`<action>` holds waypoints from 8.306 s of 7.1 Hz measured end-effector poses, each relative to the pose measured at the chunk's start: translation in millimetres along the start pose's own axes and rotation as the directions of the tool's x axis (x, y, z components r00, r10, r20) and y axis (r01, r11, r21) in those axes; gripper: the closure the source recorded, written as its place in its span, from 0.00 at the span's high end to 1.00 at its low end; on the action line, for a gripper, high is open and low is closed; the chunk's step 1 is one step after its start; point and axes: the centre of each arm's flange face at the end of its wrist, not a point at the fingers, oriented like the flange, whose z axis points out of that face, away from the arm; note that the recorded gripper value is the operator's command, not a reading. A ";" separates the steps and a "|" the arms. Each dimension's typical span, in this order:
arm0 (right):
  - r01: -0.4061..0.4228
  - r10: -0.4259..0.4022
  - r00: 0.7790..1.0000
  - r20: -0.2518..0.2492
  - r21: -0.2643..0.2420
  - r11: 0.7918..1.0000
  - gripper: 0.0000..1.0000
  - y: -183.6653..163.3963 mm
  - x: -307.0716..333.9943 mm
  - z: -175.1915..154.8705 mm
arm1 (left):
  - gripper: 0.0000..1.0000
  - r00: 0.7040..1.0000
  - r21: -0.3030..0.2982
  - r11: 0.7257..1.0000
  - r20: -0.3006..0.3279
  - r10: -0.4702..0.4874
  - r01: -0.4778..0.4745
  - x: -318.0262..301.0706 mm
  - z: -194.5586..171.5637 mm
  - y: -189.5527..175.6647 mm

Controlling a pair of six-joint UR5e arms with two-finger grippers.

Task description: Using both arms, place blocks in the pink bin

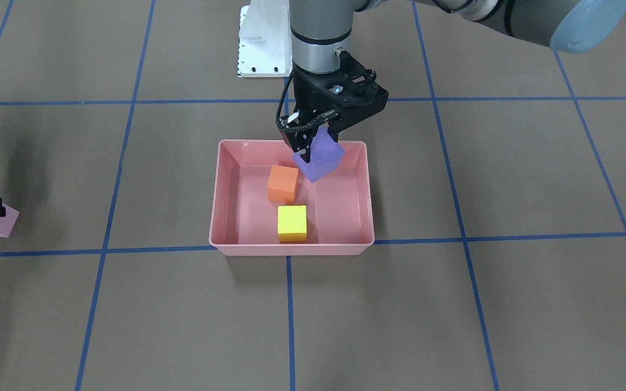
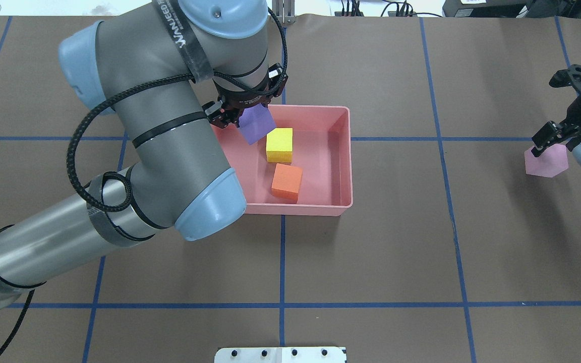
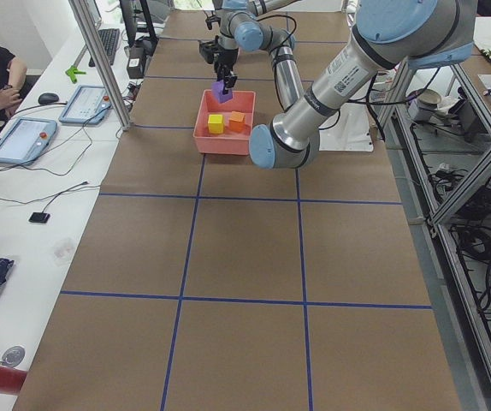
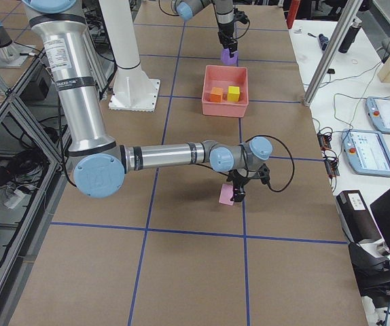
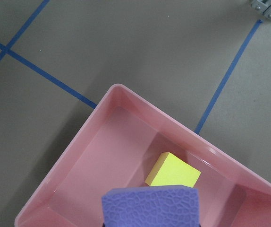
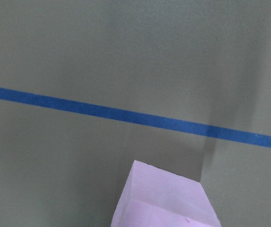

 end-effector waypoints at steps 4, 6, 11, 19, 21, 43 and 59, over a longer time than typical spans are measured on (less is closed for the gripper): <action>-0.021 0.021 1.000 -0.011 -0.010 1.000 1.00 8.8 6.7 6.8 | 0.00 1.000 -0.001 1.000 -0.011 0.004 -0.004 7.6 1.4 3.6; -0.025 0.024 1.000 -0.012 -0.013 1.000 1.00 8.7 6.4 8.2 | 0.00 0.999 0.005 1.000 -0.040 -0.023 0.023 25.0 11.8 2.2; -0.019 0.019 1.000 -0.012 -0.009 1.000 0.00 6.0 3.7 6.5 | 1.00 0.997 0.044 0.999 -0.072 -0.025 0.028 71.8 66.0 44.7; -0.022 -0.019 0.978 0.206 0.197 0.980 0.00 6.6 -20.1 -139.3 | 1.00 0.986 0.118 0.982 -0.062 0.156 -0.148 41.7 31.1 13.3; -0.099 0.029 0.951 0.309 0.212 0.972 0.00 -12.9 -70.8 -188.2 | 1.00 0.951 0.068 0.949 -0.015 0.310 -0.308 -35.0 24.5 -64.8; -0.092 0.085 0.996 0.040 0.230 0.969 1.00 -7.3 -368.7 -154.5 | 1.00 0.703 -0.048 0.706 0.063 0.708 -0.707 -518.3 101.1 -305.9; 0.040 -0.042 0.999 0.004 0.234 0.971 1.00 123.1 176.8 -120.3 | 1.00 0.767 -0.156 0.756 -0.017 0.642 -0.636 -688.0 78.9 -366.0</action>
